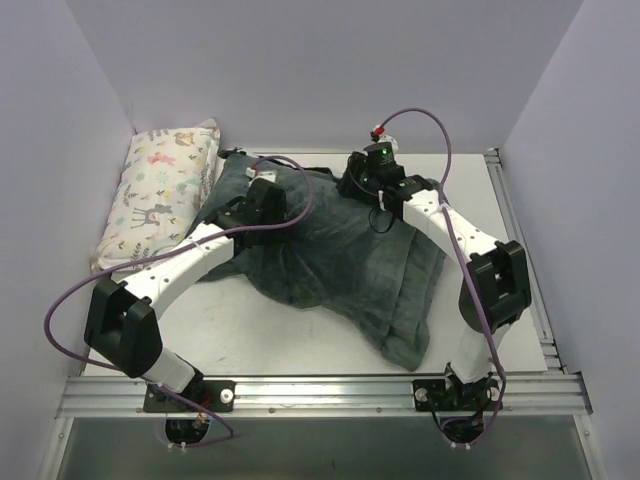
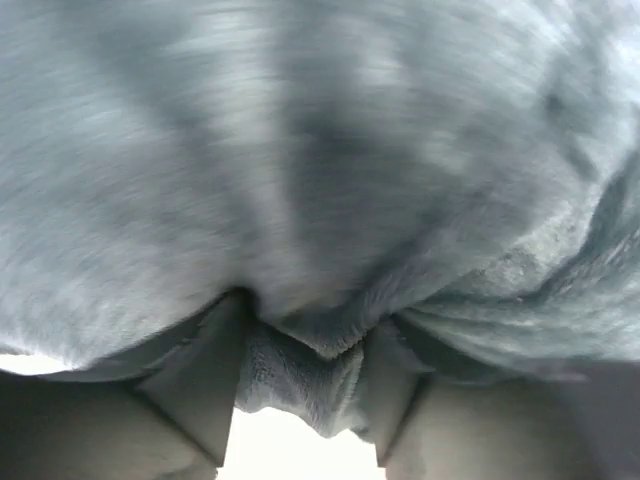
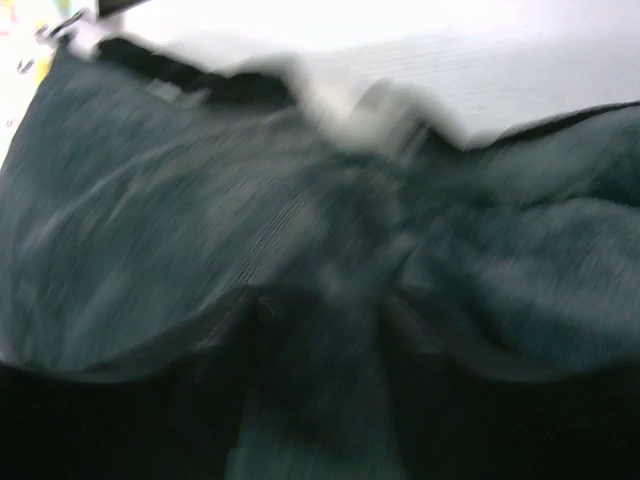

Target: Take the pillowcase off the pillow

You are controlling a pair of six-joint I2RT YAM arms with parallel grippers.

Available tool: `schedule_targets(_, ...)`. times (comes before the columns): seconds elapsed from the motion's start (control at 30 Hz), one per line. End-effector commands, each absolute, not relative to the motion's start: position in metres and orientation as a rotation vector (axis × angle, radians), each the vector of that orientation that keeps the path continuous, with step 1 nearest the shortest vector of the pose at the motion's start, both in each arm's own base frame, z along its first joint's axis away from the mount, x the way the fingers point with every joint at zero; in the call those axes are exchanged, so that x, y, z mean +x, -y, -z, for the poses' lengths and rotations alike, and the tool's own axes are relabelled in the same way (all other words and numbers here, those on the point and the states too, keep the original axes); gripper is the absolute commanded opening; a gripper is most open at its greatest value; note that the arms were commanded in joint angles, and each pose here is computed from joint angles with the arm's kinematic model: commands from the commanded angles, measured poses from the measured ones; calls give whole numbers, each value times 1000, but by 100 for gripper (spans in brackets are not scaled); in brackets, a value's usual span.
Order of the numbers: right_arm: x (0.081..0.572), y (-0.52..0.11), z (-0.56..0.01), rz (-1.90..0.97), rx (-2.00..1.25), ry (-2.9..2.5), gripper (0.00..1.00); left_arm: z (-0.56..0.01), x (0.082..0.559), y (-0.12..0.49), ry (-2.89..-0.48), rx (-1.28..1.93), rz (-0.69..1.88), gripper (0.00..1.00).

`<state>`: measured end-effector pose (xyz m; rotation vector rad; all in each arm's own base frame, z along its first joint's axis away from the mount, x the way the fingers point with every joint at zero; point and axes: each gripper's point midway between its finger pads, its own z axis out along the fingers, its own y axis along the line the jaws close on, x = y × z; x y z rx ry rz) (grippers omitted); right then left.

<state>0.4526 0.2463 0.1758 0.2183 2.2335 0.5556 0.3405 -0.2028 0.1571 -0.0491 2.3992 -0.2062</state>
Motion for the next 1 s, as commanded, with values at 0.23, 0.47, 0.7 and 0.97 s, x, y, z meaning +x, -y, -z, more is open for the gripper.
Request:
schedule_targets(0.23, 393, -213, -285, -613, 140, -2129, 85, -197, 388, 160, -2205, -264, 214, 43)
schedule_targets(0.47, 319, -126, -274, -525, 370, -2046, 86, -259, 363, 204, -2101, -33, 344, 67)
schedule_targets(0.7, 279, -54, -195, -477, 651, -2085, 85, -308, 317, 301, -1980, 232, 405, 91)
schedule_targets(0.97, 273, -69, -151, -727, 692, -2079, 86, -285, 309, 404, -1931, 346, 296, 96)
